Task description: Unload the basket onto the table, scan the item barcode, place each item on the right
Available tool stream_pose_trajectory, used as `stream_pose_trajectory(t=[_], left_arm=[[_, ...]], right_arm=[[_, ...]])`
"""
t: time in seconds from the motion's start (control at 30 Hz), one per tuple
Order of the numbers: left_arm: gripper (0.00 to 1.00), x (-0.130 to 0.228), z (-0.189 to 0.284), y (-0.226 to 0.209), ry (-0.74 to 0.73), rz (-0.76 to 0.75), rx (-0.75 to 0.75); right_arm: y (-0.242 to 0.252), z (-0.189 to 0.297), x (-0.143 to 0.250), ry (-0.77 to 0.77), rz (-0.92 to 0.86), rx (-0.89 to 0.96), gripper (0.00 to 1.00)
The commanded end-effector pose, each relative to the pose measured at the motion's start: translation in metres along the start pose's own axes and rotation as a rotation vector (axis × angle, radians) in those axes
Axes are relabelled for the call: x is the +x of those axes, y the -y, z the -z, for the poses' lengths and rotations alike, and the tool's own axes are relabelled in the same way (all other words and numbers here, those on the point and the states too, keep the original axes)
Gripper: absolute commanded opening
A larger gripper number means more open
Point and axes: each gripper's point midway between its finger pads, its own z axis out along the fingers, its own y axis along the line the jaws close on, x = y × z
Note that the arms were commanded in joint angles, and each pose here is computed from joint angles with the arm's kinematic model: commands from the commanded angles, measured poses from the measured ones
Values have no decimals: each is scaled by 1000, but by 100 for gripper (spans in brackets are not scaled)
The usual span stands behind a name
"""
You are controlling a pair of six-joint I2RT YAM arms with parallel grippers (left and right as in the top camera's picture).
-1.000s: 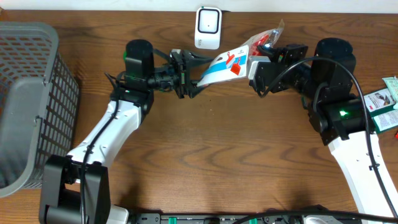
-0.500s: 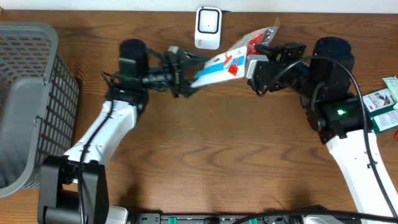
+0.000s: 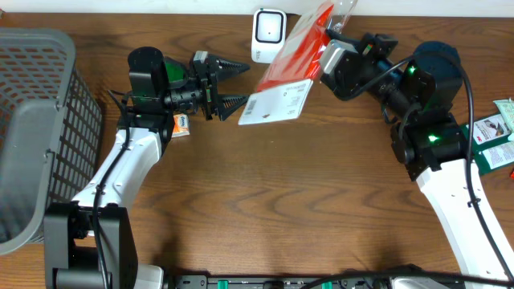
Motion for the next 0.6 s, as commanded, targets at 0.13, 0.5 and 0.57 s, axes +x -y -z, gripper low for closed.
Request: stream_pose_trajectory(t=[0.13, 0.5, 0.57], left_arm=[[76, 3, 2, 16, 10, -102, 17], [76, -6, 2, 17, 62, -93, 19], [76, -7, 2, 17, 65, -69, 21]], right_arm=[[-5, -7, 4, 3, -109, -20, 1], [11, -8, -11, 72, -191, 37, 1], [10, -9, -10, 73, -205, 30, 1]])
